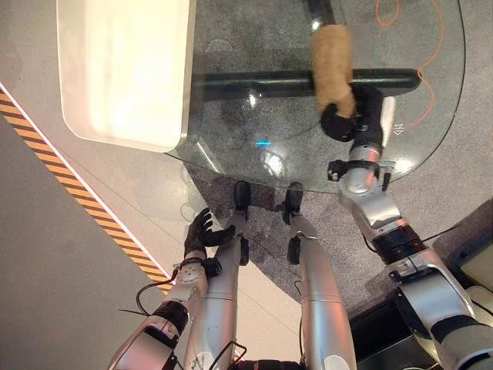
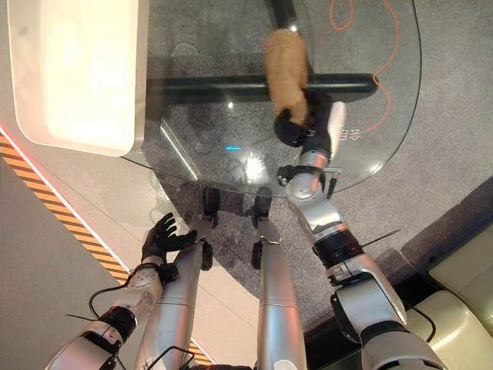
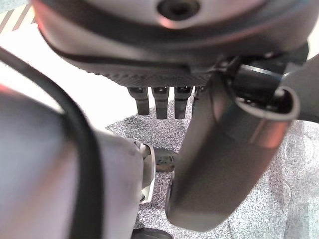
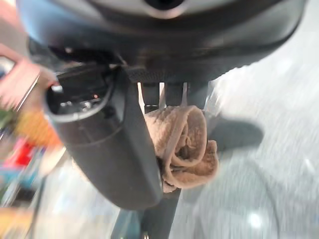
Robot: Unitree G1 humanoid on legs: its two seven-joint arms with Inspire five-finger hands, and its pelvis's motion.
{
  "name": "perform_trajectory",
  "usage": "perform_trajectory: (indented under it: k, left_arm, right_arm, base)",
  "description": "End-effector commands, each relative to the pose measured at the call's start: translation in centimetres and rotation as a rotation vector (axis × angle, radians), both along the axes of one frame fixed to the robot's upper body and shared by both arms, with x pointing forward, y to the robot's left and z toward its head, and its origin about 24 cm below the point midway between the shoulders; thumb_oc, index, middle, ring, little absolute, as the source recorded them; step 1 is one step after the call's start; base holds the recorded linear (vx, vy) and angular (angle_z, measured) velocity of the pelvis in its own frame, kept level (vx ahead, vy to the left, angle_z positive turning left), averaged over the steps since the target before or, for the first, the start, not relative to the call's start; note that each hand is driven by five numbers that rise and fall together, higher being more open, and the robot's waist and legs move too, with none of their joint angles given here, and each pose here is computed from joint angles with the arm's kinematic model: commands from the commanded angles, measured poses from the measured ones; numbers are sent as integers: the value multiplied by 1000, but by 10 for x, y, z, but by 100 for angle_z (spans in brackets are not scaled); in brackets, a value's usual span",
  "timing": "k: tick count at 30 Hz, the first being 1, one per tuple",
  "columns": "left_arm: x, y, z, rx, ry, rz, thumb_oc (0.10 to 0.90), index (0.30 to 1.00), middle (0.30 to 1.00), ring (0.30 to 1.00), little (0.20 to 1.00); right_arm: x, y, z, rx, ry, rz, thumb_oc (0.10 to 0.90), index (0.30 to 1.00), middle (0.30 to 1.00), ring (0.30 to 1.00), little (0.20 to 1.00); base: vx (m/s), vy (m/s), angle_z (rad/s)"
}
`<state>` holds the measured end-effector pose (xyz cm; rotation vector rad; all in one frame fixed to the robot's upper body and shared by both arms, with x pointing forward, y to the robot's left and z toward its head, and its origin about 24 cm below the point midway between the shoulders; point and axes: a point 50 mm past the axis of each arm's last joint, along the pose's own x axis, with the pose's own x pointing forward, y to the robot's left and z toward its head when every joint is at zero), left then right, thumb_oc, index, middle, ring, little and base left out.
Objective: Wipe the table with a cloth and put it in the basket.
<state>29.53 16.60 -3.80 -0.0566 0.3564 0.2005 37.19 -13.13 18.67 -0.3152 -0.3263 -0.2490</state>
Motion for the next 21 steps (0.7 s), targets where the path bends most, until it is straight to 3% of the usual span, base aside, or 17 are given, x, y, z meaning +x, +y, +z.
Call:
perform_trajectory:
  k: [1, 13, 21]
  left_arm:
    - [-41, -10, -33, -30, 112, 8, 800, 900, 900, 900, 900]
    - [-40, -10, -32, -13, 116, -22, 800, 900, 900, 900, 900]
    - [-40, -7, -33, -2, 124, -19, 800, 900, 900, 900, 900]
  right_arm:
    - [-19, 61, 6, -30, -47, 292, 100, 300, 300, 300, 200]
    - [-24, 80, -4, -180, 27, 461, 100, 300, 300, 300, 200]
    - [-22, 75, -8, -179, 42, 452, 100, 300, 300, 300, 200]
  base:
    - [19, -9, 5]
    - [9, -13, 6]
    - [0, 0, 0]
